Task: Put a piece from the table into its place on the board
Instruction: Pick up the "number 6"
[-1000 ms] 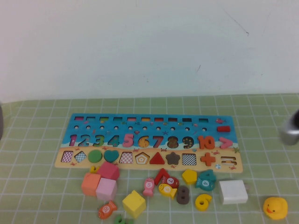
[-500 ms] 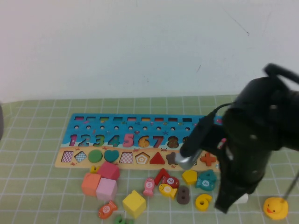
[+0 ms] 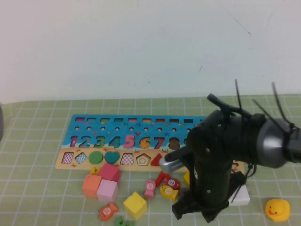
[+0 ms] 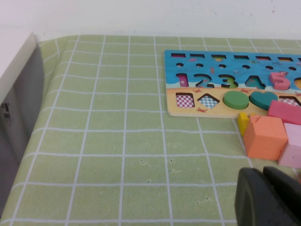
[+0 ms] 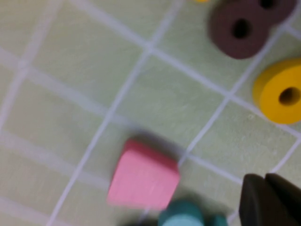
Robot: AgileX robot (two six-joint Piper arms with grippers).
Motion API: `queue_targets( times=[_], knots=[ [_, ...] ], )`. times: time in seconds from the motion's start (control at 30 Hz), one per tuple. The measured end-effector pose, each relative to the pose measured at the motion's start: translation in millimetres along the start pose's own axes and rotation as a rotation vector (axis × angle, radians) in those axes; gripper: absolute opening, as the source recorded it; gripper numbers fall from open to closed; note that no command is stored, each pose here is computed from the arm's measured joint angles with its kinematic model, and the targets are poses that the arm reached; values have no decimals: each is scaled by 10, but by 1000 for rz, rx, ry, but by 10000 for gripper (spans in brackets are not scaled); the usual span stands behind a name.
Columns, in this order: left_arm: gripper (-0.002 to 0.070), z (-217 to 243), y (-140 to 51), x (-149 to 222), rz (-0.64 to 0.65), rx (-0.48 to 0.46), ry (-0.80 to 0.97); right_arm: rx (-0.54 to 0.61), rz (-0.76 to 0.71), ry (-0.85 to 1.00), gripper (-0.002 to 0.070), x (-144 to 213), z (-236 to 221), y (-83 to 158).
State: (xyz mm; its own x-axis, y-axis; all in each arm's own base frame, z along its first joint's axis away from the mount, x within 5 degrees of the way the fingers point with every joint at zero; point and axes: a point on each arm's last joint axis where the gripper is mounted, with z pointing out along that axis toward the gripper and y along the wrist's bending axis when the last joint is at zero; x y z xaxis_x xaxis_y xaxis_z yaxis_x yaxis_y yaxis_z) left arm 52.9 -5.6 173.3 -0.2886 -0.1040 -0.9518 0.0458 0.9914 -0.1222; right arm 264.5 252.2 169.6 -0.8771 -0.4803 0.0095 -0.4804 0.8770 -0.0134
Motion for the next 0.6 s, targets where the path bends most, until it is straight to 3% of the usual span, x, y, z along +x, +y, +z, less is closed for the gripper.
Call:
queue_targets(
  times=[0.17, 0.6],
  knots=[
    [-1, 0, 0, 0, 0, 0, 0, 13, 167, 51, 4, -62, 227, -110],
    [-1, 0, 0, 0, 0, 0, 0, 12, 313, -55, 6, -162, 235, -135]
  ],
)
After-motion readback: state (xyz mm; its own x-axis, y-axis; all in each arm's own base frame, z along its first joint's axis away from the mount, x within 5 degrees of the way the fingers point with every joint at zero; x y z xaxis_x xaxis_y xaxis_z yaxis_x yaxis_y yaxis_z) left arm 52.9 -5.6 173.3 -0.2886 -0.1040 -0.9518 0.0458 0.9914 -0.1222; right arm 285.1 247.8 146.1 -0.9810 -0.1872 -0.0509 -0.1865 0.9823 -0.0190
